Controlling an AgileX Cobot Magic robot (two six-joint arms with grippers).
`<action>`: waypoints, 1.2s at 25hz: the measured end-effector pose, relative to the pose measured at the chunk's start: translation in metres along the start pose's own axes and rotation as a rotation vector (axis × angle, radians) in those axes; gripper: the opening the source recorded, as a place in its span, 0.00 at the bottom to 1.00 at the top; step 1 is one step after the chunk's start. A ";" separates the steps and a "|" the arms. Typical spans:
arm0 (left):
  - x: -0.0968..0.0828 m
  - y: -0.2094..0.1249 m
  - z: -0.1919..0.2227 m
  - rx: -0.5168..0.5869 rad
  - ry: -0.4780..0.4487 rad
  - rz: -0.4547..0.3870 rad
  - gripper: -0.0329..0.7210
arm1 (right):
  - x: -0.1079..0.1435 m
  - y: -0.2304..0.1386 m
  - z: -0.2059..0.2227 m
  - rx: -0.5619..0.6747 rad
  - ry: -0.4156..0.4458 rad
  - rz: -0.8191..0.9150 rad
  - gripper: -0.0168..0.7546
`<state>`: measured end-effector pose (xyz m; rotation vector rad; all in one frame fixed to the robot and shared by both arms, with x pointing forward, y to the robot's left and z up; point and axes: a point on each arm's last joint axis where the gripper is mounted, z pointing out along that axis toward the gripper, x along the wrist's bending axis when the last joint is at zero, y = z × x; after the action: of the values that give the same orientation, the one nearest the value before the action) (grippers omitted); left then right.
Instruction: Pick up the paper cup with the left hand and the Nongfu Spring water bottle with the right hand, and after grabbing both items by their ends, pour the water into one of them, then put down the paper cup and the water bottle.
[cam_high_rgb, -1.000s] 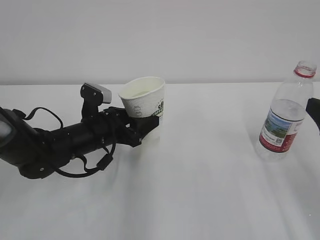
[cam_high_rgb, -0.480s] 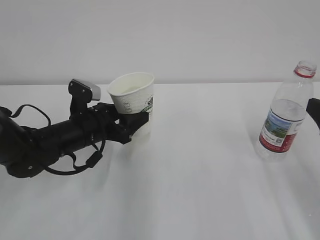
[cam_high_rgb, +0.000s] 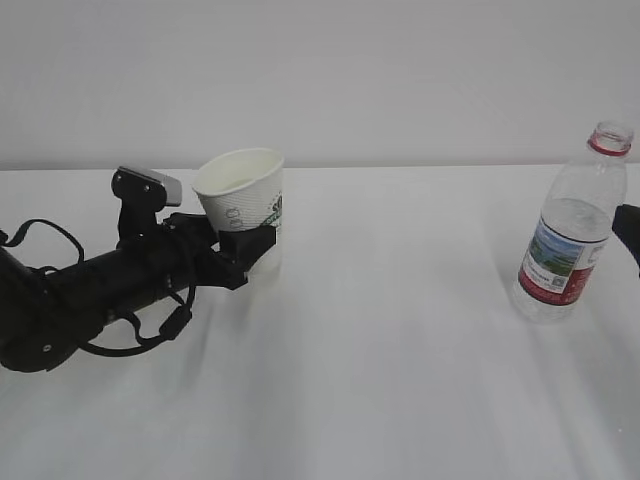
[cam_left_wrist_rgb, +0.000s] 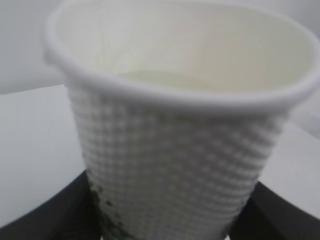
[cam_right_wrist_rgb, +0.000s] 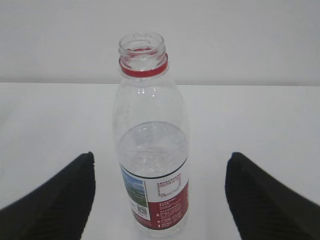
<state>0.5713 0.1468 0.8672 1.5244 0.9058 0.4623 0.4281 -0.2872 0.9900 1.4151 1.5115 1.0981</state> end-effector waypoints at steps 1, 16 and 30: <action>0.001 0.000 -0.001 0.001 0.004 0.000 0.68 | 0.000 0.000 0.000 0.002 0.000 0.000 0.81; 0.035 0.006 -0.021 -0.018 0.142 0.027 0.68 | 0.000 -0.006 0.004 0.042 -0.002 0.003 0.81; 0.044 0.007 -0.033 -0.037 0.283 0.002 0.68 | 0.000 -0.006 0.005 0.042 -0.002 0.003 0.81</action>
<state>0.5757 0.2020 0.8706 1.4478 1.1071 0.7050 0.4307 -0.2873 0.9831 1.4468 1.5393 1.0724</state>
